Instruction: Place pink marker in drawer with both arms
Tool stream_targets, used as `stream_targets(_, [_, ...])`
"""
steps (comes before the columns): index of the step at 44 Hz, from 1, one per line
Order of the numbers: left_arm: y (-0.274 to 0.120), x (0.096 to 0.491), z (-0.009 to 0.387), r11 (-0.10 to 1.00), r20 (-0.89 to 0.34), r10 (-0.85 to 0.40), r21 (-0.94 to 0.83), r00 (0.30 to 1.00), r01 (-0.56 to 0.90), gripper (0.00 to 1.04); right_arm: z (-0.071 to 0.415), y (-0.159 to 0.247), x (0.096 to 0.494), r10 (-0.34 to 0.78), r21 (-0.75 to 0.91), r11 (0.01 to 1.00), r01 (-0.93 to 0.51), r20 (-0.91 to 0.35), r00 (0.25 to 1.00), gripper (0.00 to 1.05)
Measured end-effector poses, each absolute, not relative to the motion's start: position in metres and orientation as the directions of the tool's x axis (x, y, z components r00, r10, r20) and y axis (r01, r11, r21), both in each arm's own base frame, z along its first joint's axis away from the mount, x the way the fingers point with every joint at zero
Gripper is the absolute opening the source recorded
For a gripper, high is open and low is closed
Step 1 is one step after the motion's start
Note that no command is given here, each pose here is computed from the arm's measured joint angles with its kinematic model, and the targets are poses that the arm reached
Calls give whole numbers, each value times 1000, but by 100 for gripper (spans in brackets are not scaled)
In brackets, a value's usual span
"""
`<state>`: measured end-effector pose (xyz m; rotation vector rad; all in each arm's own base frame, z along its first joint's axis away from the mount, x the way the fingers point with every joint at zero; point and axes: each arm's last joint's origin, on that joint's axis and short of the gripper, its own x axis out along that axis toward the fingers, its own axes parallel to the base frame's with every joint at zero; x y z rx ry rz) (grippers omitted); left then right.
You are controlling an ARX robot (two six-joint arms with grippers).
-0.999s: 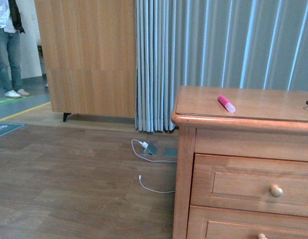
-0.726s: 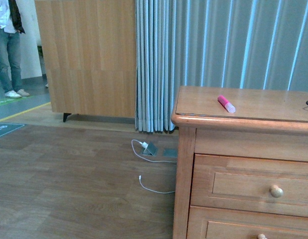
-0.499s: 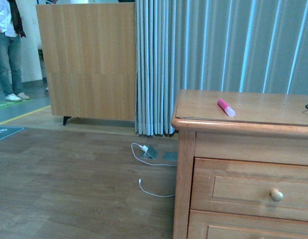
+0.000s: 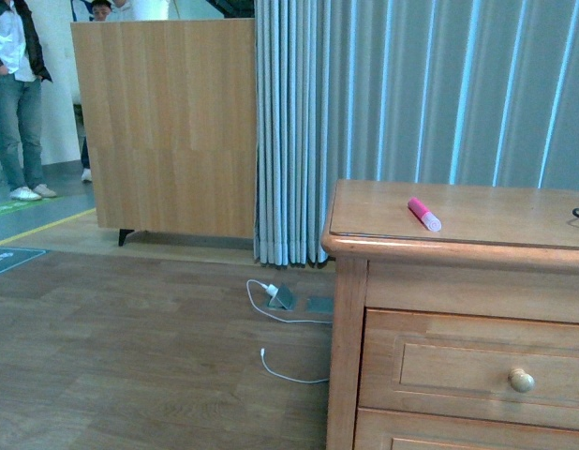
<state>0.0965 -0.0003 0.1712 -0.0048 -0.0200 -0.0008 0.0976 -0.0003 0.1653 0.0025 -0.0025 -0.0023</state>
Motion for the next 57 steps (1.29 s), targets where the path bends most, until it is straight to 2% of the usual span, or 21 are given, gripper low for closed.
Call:
stream_targets(7, [0,96,171,1000,20,-1,-4,1000,1,99,165,0,98,-2,2,1000,2,2,1000,96])
stream_targets(13, [0,96,171,1000,20,-2,-5,1000,2,99,163,1,101,88,117,991,-65,-205,975,96])
stream_targets(22, [0,96,171,1000,20,-2,-4,1000,2,99,175,4,125,101,169,984,-61,-244,964,96])
stream_targets(36, [0,96,171,1000,20,-2,-4,1000,2,99,169,32,230,104,149,987,-57,-335,937,96])
stream_targets(57, [0,96,171,1000,20,-2,-4,1000,2,99,128,60,333,53,85,996,-25,-345,937,96])
